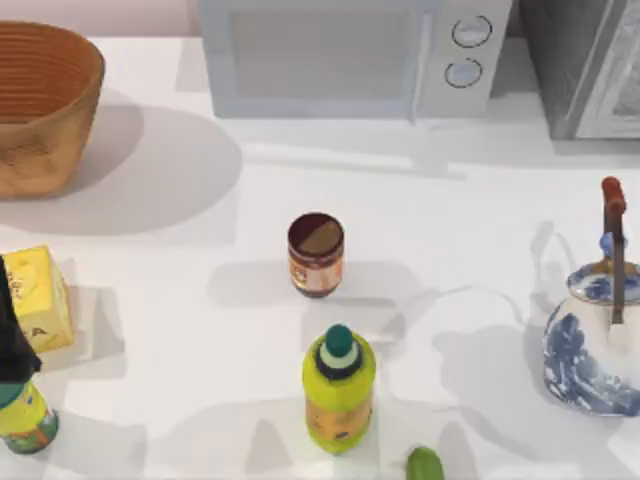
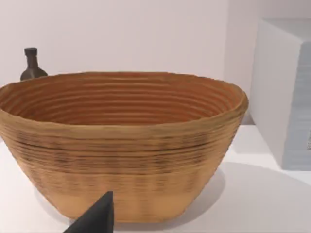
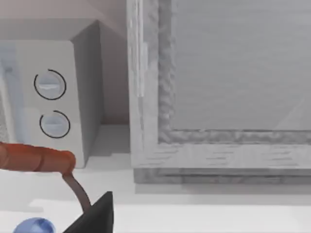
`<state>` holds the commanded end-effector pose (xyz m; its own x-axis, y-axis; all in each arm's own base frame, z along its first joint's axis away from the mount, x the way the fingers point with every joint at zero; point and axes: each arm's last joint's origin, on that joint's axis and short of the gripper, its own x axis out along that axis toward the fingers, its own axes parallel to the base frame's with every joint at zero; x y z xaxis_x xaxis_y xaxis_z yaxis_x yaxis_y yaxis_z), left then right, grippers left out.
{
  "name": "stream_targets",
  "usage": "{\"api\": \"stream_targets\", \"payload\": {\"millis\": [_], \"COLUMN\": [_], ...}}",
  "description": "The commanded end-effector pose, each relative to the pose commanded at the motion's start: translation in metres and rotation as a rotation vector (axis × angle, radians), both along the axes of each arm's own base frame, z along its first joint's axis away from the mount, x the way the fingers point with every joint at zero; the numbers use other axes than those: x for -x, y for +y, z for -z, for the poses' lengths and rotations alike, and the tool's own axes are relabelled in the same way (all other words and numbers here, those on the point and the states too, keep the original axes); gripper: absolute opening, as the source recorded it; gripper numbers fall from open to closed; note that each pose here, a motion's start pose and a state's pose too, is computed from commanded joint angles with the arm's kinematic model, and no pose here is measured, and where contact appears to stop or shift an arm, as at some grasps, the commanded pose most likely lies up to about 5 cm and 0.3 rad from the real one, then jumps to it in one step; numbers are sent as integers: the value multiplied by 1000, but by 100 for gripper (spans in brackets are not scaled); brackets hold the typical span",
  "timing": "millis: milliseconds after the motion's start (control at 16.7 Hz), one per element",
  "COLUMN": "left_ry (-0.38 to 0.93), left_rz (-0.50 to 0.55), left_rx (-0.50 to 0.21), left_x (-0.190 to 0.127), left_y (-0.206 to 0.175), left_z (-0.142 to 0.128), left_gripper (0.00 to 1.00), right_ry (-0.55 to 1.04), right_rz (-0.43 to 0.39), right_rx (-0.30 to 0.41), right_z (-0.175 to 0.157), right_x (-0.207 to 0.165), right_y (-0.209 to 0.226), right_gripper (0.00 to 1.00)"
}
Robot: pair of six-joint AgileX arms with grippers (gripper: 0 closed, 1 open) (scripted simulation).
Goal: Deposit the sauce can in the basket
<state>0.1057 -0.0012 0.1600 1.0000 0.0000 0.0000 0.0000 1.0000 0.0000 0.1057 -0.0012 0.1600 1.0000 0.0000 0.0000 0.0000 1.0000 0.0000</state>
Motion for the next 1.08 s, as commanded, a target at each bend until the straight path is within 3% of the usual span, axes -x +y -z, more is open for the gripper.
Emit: {"api": "stream_targets", "payload": {"millis": [240,600,840,1080], "left_ry": [13,105,156,194], "left_rz": [23,188,311,481], "left_rx": [-5,-49,-99,-157], "left_x": [-1,-19,-51,-102], "left_y": [-1,-7,-8,-9], "left_z": [-1,-21,-42,-52], "left_gripper": [100,100,100,100], "right_ry": [0,0,0,0], "right_rz": [0,0,0,0], "right_rx": [0,0,0,0], "right_z": [0,0,0,0], "right_x": [0,0,0,0], "right_y": [0,0,0,0], "right_gripper": [100,100,100,100]}}
